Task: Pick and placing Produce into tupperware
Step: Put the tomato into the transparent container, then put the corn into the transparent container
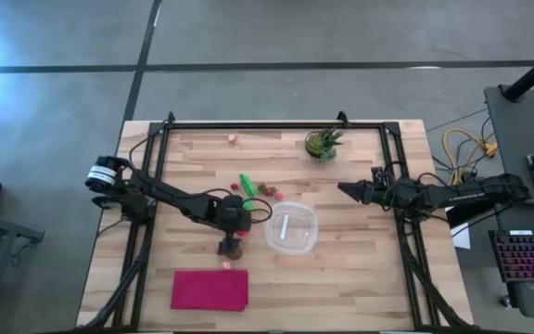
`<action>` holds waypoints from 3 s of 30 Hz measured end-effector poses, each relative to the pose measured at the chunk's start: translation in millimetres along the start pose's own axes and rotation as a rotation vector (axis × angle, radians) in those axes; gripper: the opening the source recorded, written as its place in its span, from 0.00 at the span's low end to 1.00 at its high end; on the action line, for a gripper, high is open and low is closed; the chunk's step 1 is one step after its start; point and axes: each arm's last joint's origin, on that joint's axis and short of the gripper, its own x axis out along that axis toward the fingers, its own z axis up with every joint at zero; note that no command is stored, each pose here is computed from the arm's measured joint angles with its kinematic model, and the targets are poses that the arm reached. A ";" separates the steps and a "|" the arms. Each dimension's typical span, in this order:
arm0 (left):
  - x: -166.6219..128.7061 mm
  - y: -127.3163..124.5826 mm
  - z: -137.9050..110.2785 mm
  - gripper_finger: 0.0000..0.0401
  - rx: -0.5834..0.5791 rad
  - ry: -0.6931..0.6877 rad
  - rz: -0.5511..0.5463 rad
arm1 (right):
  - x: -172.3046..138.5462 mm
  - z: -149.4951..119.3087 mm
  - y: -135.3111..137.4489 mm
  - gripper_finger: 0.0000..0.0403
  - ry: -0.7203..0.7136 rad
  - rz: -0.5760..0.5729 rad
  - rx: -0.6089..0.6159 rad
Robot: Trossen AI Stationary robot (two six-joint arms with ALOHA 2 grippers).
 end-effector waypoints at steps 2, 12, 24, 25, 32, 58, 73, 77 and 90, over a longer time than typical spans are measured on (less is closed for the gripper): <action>0.6 0.4 0.0 0.78 0.001 0.001 0.016 | 0.0 -0.3 -0.7 0.87 0.003 -0.006 0.003; 0.7 1.3 0.8 0.59 -0.002 -0.008 0.020 | 0.1 -0.8 -1.5 0.87 0.007 -0.015 0.000; -43.7 6.0 24.2 0.61 0.022 -0.118 0.044 | 0.0 -1.3 -2.5 0.87 0.012 -0.025 0.014; -52.4 7.2 30.1 0.61 0.040 -0.150 0.047 | 0.0 -1.2 -2.5 0.87 0.012 -0.025 0.014; -76.2 19.1 72.9 0.61 0.238 -0.255 0.086 | 0.0 -1.3 -2.6 0.87 0.012 -0.026 0.007; 6.5 47.2 128.8 0.80 0.155 -0.130 0.055 | -0.3 -4.6 -0.5 0.87 0.129 0.038 -0.021; -84.9 56.6 85.4 0.86 0.109 0.238 0.219 | -0.4 -5.1 0.6 0.87 0.157 0.061 -0.010; -98.9 54.6 74.2 0.86 0.111 0.230 0.163 | -0.3 -4.9 0.2 0.87 0.148 0.055 -0.032; -28.4 54.6 24.0 0.84 0.264 0.240 0.067 | -0.1 -4.3 -0.2 0.87 0.136 0.045 -0.011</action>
